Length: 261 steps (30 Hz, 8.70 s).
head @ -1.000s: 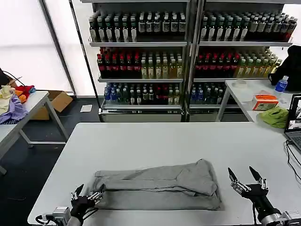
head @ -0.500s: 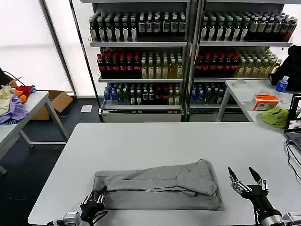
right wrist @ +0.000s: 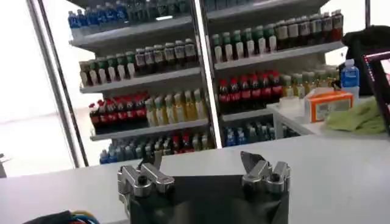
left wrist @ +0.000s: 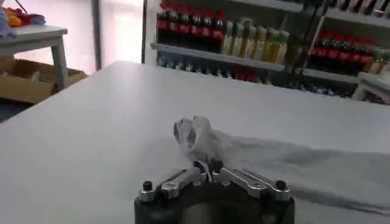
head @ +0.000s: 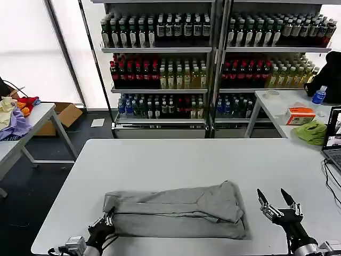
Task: Fold and organize the clothes.
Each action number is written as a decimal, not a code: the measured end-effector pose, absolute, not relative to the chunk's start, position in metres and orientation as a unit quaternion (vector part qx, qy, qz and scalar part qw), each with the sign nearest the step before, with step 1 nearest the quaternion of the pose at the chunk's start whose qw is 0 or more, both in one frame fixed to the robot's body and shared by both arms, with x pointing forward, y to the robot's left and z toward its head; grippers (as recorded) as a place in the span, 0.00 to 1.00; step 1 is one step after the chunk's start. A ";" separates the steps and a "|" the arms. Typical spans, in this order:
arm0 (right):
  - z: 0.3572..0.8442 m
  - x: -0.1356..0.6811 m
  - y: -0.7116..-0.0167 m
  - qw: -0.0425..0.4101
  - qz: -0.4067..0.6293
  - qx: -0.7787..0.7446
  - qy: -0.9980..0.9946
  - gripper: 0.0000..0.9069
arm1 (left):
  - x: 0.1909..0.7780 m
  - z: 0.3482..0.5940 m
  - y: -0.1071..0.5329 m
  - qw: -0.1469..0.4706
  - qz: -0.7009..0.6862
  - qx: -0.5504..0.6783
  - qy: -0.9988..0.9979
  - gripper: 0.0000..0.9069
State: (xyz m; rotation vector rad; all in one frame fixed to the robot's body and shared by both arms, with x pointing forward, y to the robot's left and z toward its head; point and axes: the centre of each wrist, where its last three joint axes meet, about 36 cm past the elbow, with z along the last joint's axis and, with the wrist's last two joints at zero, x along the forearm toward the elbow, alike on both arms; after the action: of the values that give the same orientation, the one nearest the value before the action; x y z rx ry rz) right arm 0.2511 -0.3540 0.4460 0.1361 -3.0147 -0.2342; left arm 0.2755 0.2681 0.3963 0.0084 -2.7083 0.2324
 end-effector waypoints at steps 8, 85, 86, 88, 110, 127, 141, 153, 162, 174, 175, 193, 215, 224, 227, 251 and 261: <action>0.447 0.254 -0.353 0.054 -0.078 0.049 -0.994 1.00 | 0.287 0.420 0.348 0.186 0.064 0.046 -0.979 0.01; 0.435 0.242 -0.314 0.074 -0.068 0.075 -0.992 1.00 | 0.323 0.453 0.302 0.197 0.045 -0.033 -0.979 1.00; 0.435 0.242 -0.314 0.074 -0.068 0.075 -0.992 1.00 | 0.323 0.450 0.307 0.201 0.042 -0.025 -0.978 1.00; 0.435 0.242 -0.315 0.073 -0.067 0.075 -0.992 1.00 | 0.323 0.443 0.316 0.208 0.036 -0.011 -0.977 1.00; 0.436 0.241 -0.316 0.069 -0.070 0.070 -0.993 1.00 | 0.319 0.388 0.300 0.257 0.007 0.001 -0.966 1.00; 0.437 0.240 -0.316 0.065 -0.071 0.070 -0.993 1.00 | 0.309 0.378 0.278 0.258 0.036 -0.016 -0.965 0.01; 0.437 0.242 -0.316 0.061 -0.071 0.071 -0.993 1.00 | 0.309 0.383 0.271 0.252 0.100 -0.009 -0.963 0.01; 0.437 0.245 -0.322 0.058 -0.071 0.069 -0.993 1.00 | 0.312 0.414 0.300 0.218 0.148 0.022 -0.964 0.01; 0.436 0.249 -0.319 0.056 -0.073 0.074 -0.993 1.00 | 0.314 0.456 0.385 0.187 0.114 0.063 -0.974 0.01; 0.432 0.248 -0.318 0.057 -0.078 0.072 -0.993 1.00 | 0.331 0.523 0.443 0.159 0.036 0.067 -0.984 0.01; 0.431 0.248 -0.317 0.058 -0.079 0.072 -0.993 1.00 | 0.332 0.525 0.441 0.157 0.034 0.065 -0.985 0.01; 0.431 0.240 -0.312 0.063 -0.079 0.059 -0.993 1.00 | 0.368 0.495 0.274 0.194 0.091 -0.050 -0.976 0.01; 0.426 0.272 -0.274 0.151 -0.101 0.089 -0.979 1.00 | 0.396 0.446 0.109 0.253 0.119 -0.173 -0.944 1.00; 0.416 0.327 -0.215 0.205 -0.147 0.173 -0.952 1.00 | 0.394 0.475 0.176 0.184 0.093 -0.136 -0.969 1.00; 0.411 0.344 -0.195 0.223 -0.158 0.208 -0.939 1.00 | 0.390 0.481 0.203 0.165 0.080 -0.113 -0.976 1.00; 0.384 0.403 -0.145 0.300 -0.172 0.304 -0.888 0.00 | 0.349 0.502 0.290 0.125 0.057 -0.001 -0.990 1.00; 0.388 0.395 -0.170 0.296 -0.169 0.285 -0.896 0.00 | 0.348 0.503 0.296 0.127 0.064 0.019 -0.990 1.00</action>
State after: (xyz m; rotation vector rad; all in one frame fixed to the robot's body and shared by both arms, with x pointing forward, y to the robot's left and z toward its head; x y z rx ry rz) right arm 0.3951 -0.1700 0.3884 0.7578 -2.3826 -0.4498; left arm 0.3475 0.2957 0.5033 0.0542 -2.8807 0.1854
